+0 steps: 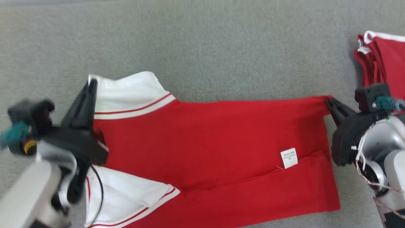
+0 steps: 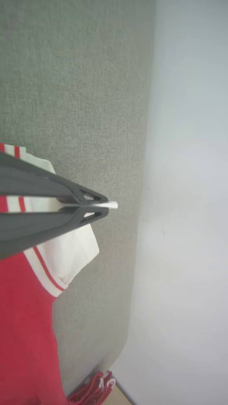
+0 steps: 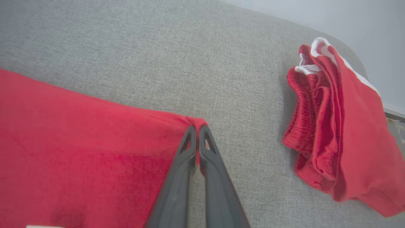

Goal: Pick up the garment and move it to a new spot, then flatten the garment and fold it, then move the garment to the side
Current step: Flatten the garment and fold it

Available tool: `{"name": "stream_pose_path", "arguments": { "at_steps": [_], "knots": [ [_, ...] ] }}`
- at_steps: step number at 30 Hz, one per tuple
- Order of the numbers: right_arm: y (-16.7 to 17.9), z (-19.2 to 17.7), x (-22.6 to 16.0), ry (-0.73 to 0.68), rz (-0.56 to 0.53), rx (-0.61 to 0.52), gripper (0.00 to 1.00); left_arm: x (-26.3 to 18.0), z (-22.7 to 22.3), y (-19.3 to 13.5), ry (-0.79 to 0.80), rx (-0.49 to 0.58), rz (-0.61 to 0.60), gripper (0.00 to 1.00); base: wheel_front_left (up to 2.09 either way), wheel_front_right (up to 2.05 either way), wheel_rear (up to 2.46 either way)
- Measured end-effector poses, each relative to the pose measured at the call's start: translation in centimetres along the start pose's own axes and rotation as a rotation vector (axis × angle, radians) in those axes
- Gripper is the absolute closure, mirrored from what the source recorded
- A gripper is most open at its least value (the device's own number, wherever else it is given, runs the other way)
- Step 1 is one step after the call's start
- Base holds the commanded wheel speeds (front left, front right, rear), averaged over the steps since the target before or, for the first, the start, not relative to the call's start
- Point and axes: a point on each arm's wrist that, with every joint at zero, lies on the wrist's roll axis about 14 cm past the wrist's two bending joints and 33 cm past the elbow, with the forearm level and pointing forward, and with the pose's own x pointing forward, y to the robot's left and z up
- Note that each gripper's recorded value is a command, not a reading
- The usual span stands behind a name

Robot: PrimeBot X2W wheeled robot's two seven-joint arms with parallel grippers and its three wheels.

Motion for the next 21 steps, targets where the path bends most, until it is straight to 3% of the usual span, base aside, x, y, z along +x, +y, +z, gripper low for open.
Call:
{"name": "stream_pose_path", "arguments": {
  "at_steps": [15, 21],
  "knots": [
    [0.4, -2.9, -3.7, 0.070, 0.006, -0.060, 1.00, -10.6, -2.2, -2.6, -0.024, -0.205, 0.081, 1.00, 0.00, 0.00, 0.00],
    [0.7, -1.1, -4.3, 0.029, 0.022, -0.086, 1.00, -12.5, -1.8, -2.6, -0.051, -0.268, 0.107, 1.00, 0.00, 0.00, 0.00]
  ]
}}
